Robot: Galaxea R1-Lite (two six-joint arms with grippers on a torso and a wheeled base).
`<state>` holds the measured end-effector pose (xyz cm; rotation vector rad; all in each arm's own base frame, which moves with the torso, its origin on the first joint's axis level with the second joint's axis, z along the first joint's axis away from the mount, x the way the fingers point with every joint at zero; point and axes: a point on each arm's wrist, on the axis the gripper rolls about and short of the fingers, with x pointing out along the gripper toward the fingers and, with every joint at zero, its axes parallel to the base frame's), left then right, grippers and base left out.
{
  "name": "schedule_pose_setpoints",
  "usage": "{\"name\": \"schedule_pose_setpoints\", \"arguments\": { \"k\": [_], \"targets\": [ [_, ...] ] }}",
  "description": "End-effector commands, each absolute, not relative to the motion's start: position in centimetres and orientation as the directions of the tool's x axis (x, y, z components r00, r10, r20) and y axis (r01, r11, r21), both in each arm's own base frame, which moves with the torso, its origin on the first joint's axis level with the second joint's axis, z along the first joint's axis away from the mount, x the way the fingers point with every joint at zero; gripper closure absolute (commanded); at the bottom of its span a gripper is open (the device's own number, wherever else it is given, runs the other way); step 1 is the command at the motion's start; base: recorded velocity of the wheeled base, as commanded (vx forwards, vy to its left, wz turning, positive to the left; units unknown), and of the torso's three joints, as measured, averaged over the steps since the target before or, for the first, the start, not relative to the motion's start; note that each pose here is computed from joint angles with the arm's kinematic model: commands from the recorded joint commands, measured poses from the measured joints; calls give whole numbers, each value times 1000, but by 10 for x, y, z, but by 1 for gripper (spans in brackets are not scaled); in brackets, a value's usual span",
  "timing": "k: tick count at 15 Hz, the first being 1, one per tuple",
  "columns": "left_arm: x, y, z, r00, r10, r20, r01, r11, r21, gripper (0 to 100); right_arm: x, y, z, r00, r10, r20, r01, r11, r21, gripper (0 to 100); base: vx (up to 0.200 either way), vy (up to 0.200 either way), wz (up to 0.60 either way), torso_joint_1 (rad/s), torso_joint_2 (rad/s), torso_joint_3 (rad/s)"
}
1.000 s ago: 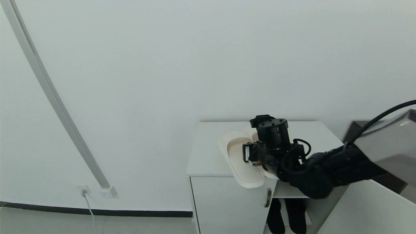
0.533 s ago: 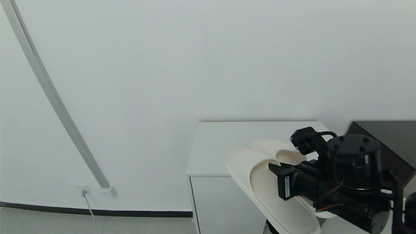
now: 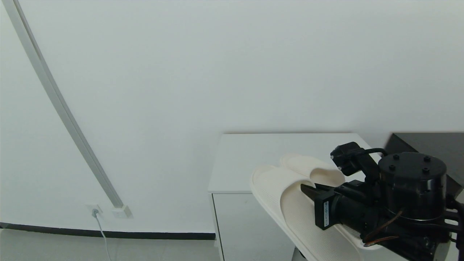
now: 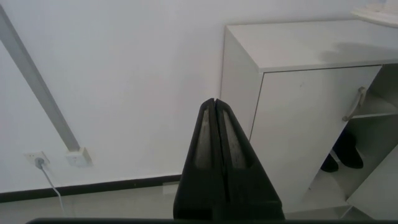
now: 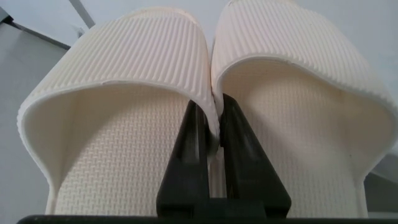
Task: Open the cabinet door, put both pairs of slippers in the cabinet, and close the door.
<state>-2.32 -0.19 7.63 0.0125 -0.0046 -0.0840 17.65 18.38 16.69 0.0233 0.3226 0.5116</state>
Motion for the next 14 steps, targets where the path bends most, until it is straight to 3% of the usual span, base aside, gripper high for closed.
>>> {"name": "schedule_pose_setpoints", "arguments": {
  "k": [1, 6, 14],
  "targets": [
    [-23, -2, 76, 996, -84, 3, 84, 996, 14, 100, 176, 185, 165, 818, 490, -303, -484, 870, 100, 100, -200, 0, 0, -2, 2, -2],
    [-23, -2, 76, 997, -83, 3, 83, 996, 14, 100, 173, 186, 163, 813, 494, -309, -489, 867, 99, 100, -200, 0, 0, -5, -1, 2],
    [-23, -2, 76, 997, -83, 3, 83, 997, 11, 100, 169, 188, 160, 802, 503, -320, -502, 860, 93, 100, 0, 0, 0, 0, 0, 0]
  ]
}}
